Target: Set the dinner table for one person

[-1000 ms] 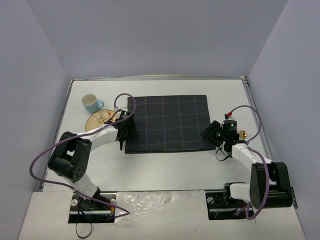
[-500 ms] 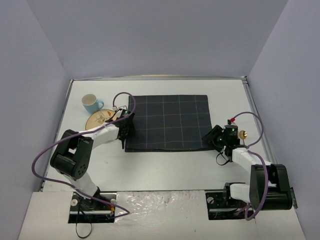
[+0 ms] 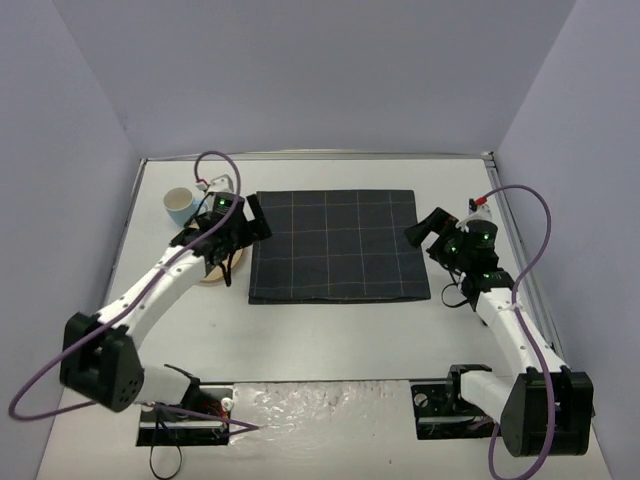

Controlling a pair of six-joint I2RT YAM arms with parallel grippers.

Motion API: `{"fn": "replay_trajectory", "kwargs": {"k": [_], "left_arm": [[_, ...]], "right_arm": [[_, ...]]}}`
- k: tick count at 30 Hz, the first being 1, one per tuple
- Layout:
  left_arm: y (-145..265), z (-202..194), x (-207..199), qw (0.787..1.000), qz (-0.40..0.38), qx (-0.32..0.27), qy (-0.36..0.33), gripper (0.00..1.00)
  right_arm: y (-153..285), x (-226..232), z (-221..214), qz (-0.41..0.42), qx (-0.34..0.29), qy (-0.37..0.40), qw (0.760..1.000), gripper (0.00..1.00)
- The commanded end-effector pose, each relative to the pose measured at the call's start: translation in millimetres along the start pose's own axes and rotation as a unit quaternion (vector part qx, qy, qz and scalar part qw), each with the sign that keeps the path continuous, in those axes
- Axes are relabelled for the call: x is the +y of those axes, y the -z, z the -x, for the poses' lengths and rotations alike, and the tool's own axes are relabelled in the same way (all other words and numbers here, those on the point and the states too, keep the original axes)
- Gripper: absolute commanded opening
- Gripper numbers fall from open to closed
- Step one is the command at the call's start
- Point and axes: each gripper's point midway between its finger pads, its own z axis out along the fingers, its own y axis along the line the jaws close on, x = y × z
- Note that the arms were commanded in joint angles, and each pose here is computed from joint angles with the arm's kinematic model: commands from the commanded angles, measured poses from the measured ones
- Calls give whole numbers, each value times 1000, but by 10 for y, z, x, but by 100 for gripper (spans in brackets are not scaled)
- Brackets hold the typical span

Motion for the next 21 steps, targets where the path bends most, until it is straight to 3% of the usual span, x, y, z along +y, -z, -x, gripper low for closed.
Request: {"fn": "replay_trajectory", "kwargs": {"k": [1, 7, 13, 21], "left_arm": [[308, 372, 370, 993, -1, -81, 81, 97], [360, 209, 1073, 971, 9, -130, 199, 97], [320, 117, 1352, 948, 1, -163, 273, 97], [-39, -96, 1870, 910, 15, -185, 371, 91]], "right_arm": [[170, 439, 297, 81, -34, 40, 995, 100], [230, 605, 180, 114, -26, 78, 990, 100], [292, 836, 31, 154, -19, 117, 981, 100], [380, 1022, -199, 207, 18, 132, 969, 100]]}}
